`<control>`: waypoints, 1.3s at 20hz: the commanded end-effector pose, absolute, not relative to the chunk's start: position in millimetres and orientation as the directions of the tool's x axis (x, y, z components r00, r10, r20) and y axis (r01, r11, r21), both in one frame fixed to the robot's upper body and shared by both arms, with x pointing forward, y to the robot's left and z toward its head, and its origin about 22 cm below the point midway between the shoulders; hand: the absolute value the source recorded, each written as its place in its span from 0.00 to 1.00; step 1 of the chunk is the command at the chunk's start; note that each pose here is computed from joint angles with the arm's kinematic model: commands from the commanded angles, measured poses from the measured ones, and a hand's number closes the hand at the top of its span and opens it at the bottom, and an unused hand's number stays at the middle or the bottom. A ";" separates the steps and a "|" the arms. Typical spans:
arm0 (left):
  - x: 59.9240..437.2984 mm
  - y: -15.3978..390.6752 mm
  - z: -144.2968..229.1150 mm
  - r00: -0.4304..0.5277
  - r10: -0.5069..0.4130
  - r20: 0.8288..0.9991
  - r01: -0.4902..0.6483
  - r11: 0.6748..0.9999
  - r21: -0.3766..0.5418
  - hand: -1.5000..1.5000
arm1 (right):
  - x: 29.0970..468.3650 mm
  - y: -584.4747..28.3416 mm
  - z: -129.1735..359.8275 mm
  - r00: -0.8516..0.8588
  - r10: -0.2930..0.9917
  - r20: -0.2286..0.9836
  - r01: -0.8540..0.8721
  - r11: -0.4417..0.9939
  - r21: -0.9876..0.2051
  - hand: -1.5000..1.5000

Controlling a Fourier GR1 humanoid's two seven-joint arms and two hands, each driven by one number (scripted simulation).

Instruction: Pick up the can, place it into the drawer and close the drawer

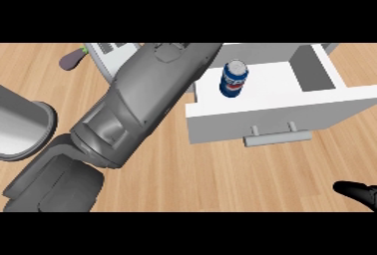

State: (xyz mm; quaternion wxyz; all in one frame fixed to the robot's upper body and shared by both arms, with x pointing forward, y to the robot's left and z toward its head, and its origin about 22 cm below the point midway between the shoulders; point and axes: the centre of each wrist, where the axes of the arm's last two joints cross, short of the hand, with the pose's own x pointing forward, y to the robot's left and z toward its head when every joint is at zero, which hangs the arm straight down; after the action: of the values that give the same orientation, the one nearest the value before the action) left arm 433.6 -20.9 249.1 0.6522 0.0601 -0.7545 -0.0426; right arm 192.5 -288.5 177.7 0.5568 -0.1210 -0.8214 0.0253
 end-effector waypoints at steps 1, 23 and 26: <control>434.0 -21.1 249.0 -0.150 -0.131 0.980 -0.036 0.991 0.127 0.00 | 193.6 -282.1 184.1 -0.384 0.299 0.874 0.162 0.953 -0.255 0.00; 434.5 -24.0 261.4 -0.167 -0.073 0.983 -0.070 0.996 0.062 0.00 | 293.4 -230.8 152.7 -0.381 0.795 0.471 0.206 0.570 -0.796 0.00; 438.6 -15.5 262.5 -0.168 -0.058 0.984 -0.025 0.998 0.054 0.00 | 305.8 -222.8 118.1 -0.345 0.848 0.403 0.217 0.489 -0.845 0.00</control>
State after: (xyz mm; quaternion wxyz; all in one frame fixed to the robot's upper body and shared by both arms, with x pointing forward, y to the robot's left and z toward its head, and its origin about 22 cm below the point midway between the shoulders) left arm 435.7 -21.0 259.7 0.6452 0.0308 -0.7634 -0.0047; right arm 290.0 -232.8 144.8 0.4542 -0.3292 -0.7642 0.3182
